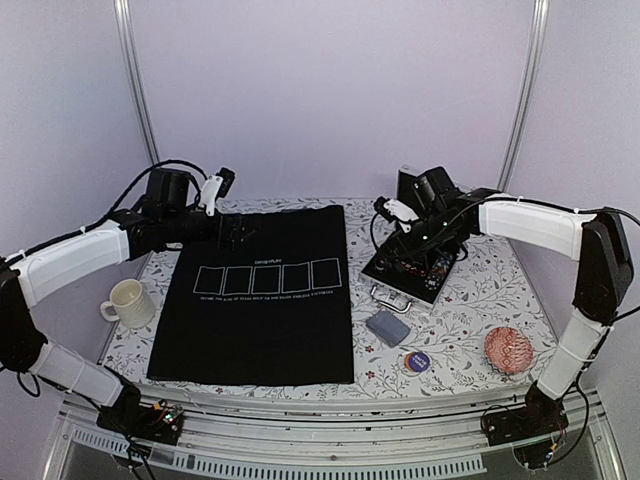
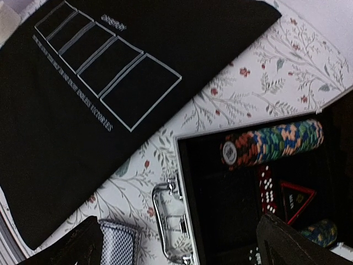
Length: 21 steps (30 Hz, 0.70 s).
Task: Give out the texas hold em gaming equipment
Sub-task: Pick up the small blind button and big blind button from the corner of the board.
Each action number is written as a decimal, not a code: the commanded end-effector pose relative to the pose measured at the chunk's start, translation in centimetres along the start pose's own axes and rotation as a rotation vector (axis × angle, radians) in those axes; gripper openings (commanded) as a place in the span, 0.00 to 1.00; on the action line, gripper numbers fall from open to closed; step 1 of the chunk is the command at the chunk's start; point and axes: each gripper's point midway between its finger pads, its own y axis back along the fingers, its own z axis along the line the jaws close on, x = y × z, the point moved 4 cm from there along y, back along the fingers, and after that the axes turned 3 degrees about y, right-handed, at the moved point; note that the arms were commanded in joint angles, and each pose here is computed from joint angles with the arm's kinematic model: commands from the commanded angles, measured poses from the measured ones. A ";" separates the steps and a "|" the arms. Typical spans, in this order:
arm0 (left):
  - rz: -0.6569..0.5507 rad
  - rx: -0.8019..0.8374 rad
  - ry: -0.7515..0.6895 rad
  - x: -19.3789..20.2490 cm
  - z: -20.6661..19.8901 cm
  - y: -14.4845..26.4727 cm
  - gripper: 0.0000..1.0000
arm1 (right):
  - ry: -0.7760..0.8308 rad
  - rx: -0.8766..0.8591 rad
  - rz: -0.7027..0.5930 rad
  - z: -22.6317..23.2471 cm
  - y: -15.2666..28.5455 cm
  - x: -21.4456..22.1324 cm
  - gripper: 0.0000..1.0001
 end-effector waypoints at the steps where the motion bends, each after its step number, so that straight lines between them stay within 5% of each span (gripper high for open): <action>1: 0.070 0.028 -0.015 0.9 -0.9 0.0 0.98 | -0.039 0.061 0.236 2.4 0.3 4.2 0.99; 11: 0.083 0.058 -0.034 1.2 -1.5 0.2 0.98 | -0.365 0.070 0.575 8.2 2.3 14.3 0.99; 21: 0.093 0.076 -0.032 1.5 -1.8 0.1 0.98 | -0.435 0.024 0.662 11.1 2.0 17.2 0.98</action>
